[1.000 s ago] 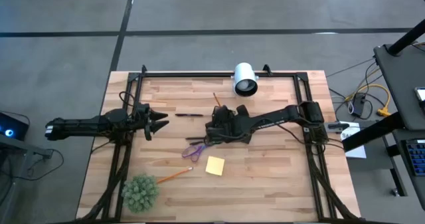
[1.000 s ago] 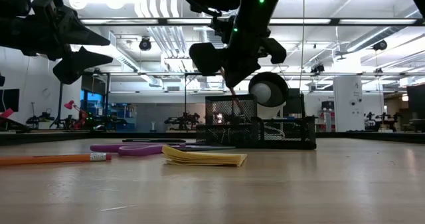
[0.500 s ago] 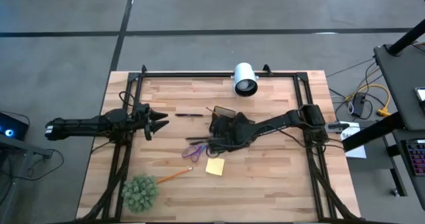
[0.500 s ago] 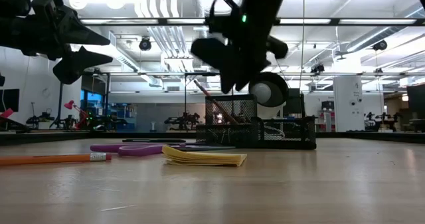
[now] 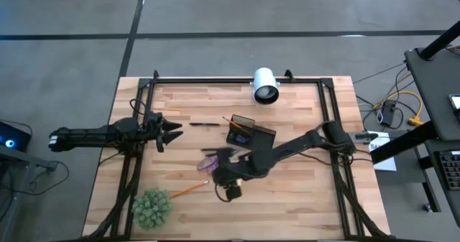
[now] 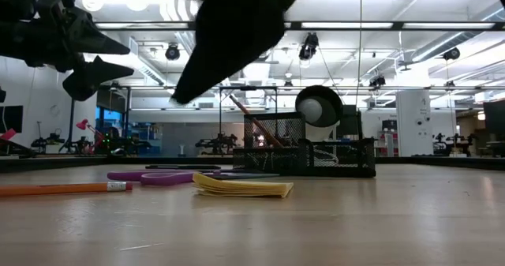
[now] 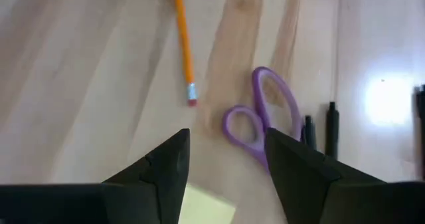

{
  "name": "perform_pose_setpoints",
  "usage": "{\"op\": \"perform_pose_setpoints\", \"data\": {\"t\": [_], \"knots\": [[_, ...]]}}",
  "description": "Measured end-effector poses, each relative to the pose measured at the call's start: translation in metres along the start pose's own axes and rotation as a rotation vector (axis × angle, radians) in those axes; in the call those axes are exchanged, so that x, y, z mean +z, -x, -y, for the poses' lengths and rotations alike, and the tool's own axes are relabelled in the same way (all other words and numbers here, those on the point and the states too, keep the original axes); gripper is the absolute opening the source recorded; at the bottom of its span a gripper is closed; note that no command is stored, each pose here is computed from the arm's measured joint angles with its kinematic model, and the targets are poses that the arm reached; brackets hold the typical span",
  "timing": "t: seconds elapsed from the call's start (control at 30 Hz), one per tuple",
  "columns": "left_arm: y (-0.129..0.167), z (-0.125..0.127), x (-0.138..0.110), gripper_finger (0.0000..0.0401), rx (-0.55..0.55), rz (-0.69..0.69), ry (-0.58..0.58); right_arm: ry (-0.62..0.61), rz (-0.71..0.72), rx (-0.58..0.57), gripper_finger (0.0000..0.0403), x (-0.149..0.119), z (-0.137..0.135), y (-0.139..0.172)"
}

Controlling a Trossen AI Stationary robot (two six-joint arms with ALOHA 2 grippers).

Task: Pick and place office supplies into organizer
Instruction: Put the yellow pencil into the black mesh organizer

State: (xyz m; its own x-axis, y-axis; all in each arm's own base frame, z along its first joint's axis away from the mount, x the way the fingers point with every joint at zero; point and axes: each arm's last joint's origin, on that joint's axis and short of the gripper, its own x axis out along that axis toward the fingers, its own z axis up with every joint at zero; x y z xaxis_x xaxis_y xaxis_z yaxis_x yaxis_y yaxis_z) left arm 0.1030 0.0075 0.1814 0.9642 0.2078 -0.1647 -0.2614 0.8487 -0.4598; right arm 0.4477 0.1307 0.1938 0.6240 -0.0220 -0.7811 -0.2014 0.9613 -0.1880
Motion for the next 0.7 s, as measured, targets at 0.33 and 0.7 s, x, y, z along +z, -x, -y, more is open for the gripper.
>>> {"op": "perform_pose_setpoints", "data": {"t": [0.33,0.7], "knots": [[0.0,0.0,0.0,0.0195,-0.004,-0.004,-0.001,-0.01,0.022,0.17,0.0183,0.007,-0.006,-0.048],[0.0,0.0,0.0,0.0195,-0.003,-0.004,-0.001,-0.048,0.043,0.187,0.0182,0.019,-0.002,-0.084]]}}
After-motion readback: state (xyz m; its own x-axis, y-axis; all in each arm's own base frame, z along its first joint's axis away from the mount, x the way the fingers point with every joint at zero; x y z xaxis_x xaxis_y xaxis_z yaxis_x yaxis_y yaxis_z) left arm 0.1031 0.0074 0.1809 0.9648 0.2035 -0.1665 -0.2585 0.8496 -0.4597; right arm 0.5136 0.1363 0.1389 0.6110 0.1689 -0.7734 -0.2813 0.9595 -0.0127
